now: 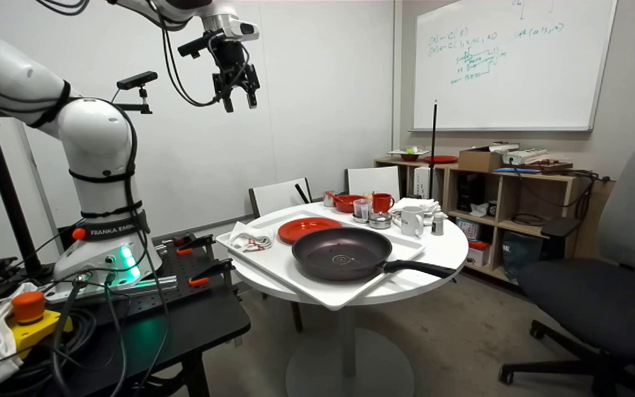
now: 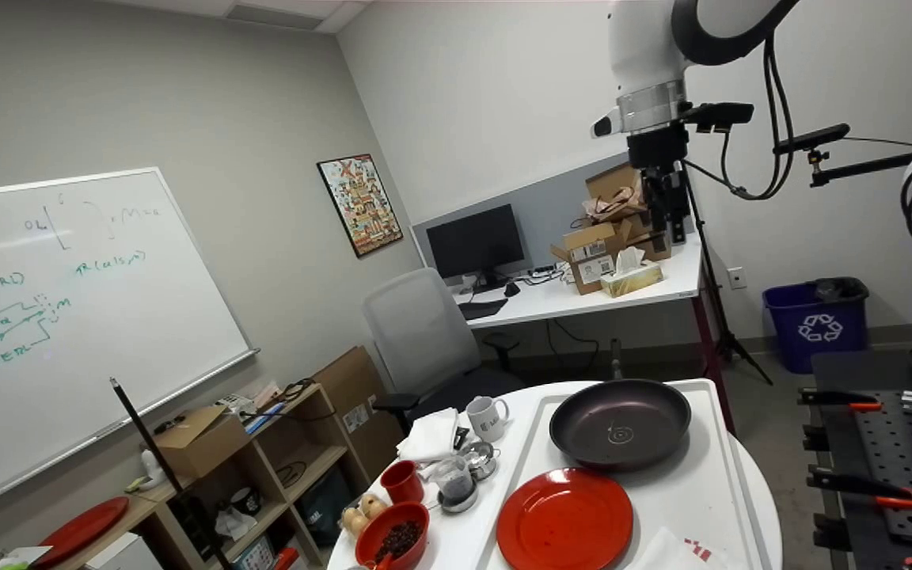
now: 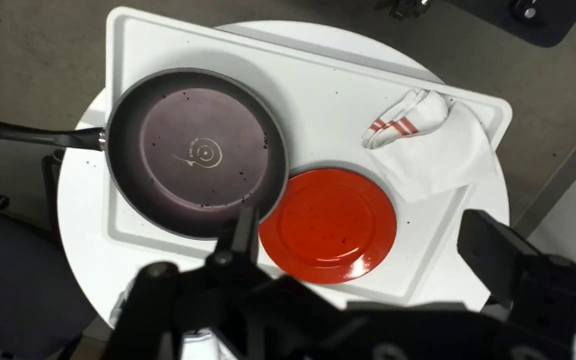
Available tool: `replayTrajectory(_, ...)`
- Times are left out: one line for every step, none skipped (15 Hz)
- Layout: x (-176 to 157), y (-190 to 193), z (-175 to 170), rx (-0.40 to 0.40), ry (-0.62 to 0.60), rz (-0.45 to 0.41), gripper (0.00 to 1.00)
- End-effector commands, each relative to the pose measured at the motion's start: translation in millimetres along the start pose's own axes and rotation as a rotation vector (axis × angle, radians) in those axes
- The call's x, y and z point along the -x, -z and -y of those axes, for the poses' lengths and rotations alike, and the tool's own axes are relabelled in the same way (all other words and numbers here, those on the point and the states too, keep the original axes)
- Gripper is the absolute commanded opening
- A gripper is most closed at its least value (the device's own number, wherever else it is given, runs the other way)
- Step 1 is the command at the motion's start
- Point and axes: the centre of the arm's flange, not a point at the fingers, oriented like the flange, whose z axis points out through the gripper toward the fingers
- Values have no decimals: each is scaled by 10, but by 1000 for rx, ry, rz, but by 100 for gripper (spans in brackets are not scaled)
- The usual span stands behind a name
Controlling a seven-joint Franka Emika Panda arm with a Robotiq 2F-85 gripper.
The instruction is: Use the left towel to wipe the pan
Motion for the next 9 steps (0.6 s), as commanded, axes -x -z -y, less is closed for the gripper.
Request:
replayTrajectory(-514, -45, 157, -2, 144, 78, 100)
replayTrajectory(-616, -89, 213, -4, 185, 93, 100)
replayTrajectory(-712, -146, 266, 0, 231, 101, 100)
replayTrajectory(-800, -206, 313, -7, 279, 117, 100)
replayTrajectory(-894, -279, 358, -17, 328, 130, 100)
replayTrajectory(-971, -343, 390, -23, 374, 141, 100)
replayTrajectory(-1046, -416, 427, -36, 427, 158, 100)
replayTrajectory(-1123, -490, 469, -47, 478, 171, 100)
replayTrajectory(-1186, -557, 502, -53, 523, 184, 100)
